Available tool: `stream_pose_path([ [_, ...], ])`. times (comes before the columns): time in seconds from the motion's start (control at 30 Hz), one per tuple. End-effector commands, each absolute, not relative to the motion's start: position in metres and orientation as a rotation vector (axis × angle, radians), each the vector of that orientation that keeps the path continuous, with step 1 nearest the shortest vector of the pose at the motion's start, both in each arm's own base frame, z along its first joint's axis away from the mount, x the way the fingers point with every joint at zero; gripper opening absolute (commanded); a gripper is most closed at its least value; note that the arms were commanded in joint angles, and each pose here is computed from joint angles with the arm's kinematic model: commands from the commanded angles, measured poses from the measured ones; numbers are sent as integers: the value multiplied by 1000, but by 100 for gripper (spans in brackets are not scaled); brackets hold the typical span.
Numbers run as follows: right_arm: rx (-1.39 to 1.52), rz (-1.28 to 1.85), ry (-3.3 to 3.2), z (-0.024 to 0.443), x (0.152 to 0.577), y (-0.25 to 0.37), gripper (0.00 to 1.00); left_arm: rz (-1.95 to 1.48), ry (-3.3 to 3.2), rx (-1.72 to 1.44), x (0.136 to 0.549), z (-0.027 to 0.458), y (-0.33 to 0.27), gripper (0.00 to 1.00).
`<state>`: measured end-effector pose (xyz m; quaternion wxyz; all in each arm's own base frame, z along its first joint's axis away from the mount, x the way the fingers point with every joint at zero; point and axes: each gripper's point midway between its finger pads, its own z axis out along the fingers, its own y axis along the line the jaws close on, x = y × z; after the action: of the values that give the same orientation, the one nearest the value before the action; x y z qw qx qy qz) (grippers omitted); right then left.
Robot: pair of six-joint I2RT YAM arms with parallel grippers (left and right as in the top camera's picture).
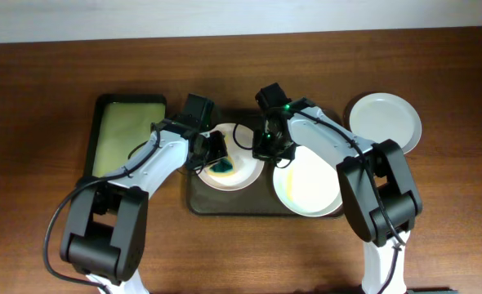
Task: Clean dirty plates on tray and stack at the side
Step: 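Hold the pink plate with the right gripper and scrub it with the sponge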
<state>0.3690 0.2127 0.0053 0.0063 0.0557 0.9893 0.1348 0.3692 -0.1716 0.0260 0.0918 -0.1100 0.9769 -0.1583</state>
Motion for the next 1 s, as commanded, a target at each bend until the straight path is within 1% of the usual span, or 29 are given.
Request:
stream_pose_path([
  [0.0,238,314,3104,-7,370,196,4,-442,2940,-275,365,10,-171,0],
  [0.03,237,314,3104,-7,370,196,4,-384,2937,-238,367,7,-165,0],
  [0.1,197,304,3104,-7,370,195,4,-22,2902,-200,371,2,-122,0],
  [0.13,198,294,3105,-7,370,194,4,94,2872,-201,375,4,-108,0],
  [0.17,199,294,3106,-8,369,194,4,181,2843,-190,379,7,-98,0],
  [0.27,199,282,3102,-8,370,193,4,297,2778,-91,396,28,-88,0],
  [0.37,200,272,3102,-8,370,192,4,240,2710,-89,415,67,-97,0],
  [0.43,200,271,3103,-8,370,192,4,-9,2724,-56,416,81,-128,0],
  [0.5,200,273,3101,-8,370,192,4,-304,2768,-27,407,83,-164,0],
  [0.53,200,274,3099,-8,371,192,4,-389,2799,-91,401,79,-174,0],
  [0.57,200,274,3099,-8,371,192,4,-402,2817,-139,399,73,-177,0],
  [0.63,199,274,3099,-8,371,192,4,-404,2844,-157,395,61,-186,0],
  [0.7,201,252,3094,-8,372,190,4,-387,2894,-107,387,37,-202,0],
  [0.8,201,237,3090,-8,372,188,4,-336,2961,-92,378,9,-204,0],
  [0.87,201,237,3090,-8,373,188,4,-158,2960,-116,380,-3,-183,0],
  [0.97,201,237,3089,-8,373,188,4,231,2876,-162,388,6,-130,0],
])
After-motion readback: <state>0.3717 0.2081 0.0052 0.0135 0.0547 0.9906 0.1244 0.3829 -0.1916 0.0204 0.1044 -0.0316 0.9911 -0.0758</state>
